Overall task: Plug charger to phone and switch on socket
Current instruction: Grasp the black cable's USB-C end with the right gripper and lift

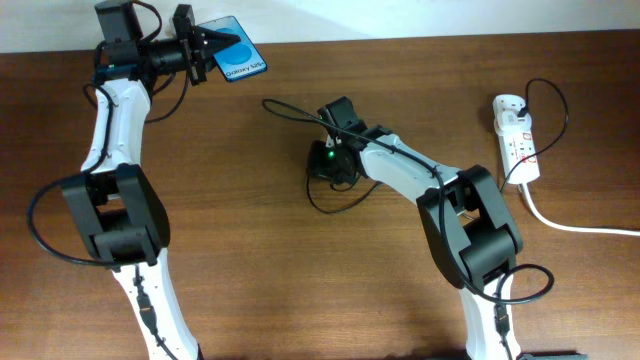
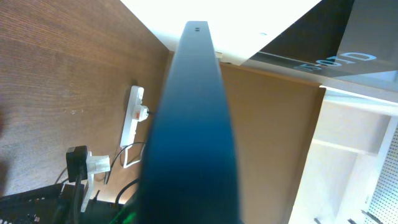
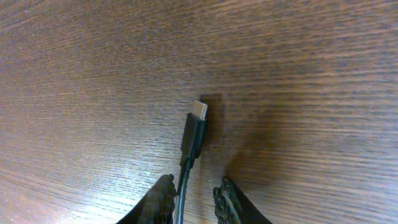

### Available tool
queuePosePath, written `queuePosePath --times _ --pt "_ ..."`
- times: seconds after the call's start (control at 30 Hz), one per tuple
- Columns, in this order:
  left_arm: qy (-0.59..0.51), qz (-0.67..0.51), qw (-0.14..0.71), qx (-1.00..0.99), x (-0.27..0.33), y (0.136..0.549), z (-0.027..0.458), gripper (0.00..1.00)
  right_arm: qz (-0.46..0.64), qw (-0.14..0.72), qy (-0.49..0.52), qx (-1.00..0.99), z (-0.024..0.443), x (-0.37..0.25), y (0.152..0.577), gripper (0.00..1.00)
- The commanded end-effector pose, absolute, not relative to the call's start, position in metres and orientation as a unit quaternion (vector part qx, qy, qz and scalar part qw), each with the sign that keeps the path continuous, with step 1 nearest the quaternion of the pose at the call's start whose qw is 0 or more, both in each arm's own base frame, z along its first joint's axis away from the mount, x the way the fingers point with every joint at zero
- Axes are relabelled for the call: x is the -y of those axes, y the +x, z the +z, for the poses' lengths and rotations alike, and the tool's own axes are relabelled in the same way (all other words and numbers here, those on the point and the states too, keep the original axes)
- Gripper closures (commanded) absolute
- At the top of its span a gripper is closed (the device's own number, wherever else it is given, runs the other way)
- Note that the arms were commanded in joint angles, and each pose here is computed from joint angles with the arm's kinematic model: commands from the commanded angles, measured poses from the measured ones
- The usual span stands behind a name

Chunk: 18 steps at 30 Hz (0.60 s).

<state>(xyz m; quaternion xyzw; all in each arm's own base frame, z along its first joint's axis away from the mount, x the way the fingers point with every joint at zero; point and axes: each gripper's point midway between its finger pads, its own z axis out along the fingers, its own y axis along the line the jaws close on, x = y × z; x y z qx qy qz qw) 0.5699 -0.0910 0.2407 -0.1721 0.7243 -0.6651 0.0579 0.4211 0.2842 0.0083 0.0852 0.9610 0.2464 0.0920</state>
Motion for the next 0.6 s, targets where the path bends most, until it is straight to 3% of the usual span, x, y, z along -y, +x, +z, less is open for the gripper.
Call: queuePosePath --times 0.0,0.4,0.53,0.57 --pt "-0.156 -0.673 0.053 -0.720 0.092 0.565 0.250 1.00 0.251 0.092 0.093 -0.959 0.004 -0.292 0.424 0.73" --pt "-0.156 -0.674 0.053 -0.721 0.093 0.565 0.250 1.00 0.248 0.086 0.100 -0.960 -0.014 -0.293 0.425 0.74" --pt "-0.156 -0.673 0.053 -0.721 0.093 0.565 0.250 1.00 0.242 0.074 0.101 -0.962 -0.025 -0.292 0.421 0.85" --pt "-0.156 -0.674 0.053 -0.721 0.093 0.565 0.250 1.00 0.249 0.067 0.097 -0.961 -0.024 -0.294 0.419 0.96"
